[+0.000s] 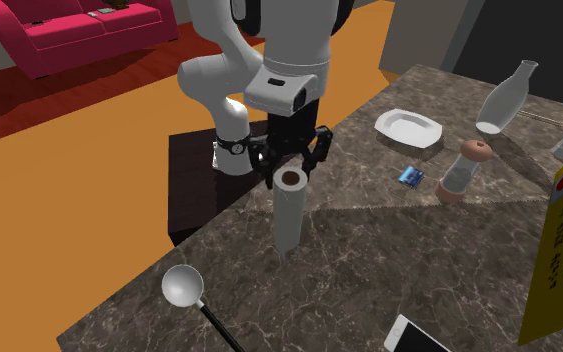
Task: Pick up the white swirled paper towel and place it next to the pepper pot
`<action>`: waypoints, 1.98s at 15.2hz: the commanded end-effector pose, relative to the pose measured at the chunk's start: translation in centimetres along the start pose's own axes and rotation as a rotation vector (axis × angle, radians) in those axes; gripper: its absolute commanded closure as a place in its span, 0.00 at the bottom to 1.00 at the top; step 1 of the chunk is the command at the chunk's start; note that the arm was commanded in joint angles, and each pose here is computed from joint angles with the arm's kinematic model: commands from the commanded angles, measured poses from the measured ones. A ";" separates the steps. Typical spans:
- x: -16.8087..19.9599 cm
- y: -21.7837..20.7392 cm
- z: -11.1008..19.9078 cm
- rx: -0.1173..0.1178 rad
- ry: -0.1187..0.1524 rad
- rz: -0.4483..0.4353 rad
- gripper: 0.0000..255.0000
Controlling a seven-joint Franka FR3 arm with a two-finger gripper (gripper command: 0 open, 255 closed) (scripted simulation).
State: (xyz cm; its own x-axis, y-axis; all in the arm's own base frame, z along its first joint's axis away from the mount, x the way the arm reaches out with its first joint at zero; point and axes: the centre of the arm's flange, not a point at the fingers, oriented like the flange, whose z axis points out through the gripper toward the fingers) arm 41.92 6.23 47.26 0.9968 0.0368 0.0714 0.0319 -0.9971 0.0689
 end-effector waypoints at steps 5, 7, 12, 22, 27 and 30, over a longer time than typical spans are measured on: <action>0.3 0.2 -3.2 0.000 0.000 0.000 1.00; 0.4 0.2 -4.2 0.000 0.000 0.000 1.00; 0.6 0.4 -6.8 0.000 0.000 0.000 1.00; 0.9 0.8 -12.1 0.000 0.000 0.000 1.00; 1.1 1.0 -14.7 0.000 0.000 0.000 1.00; 1.2 1.1 -16.3 0.000 0.000 0.000 1.00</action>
State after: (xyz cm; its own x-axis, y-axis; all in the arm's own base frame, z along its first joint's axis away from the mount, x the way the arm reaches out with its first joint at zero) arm 41.89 6.25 62.97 0.9968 0.0367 0.0712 0.0318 -0.9971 0.0688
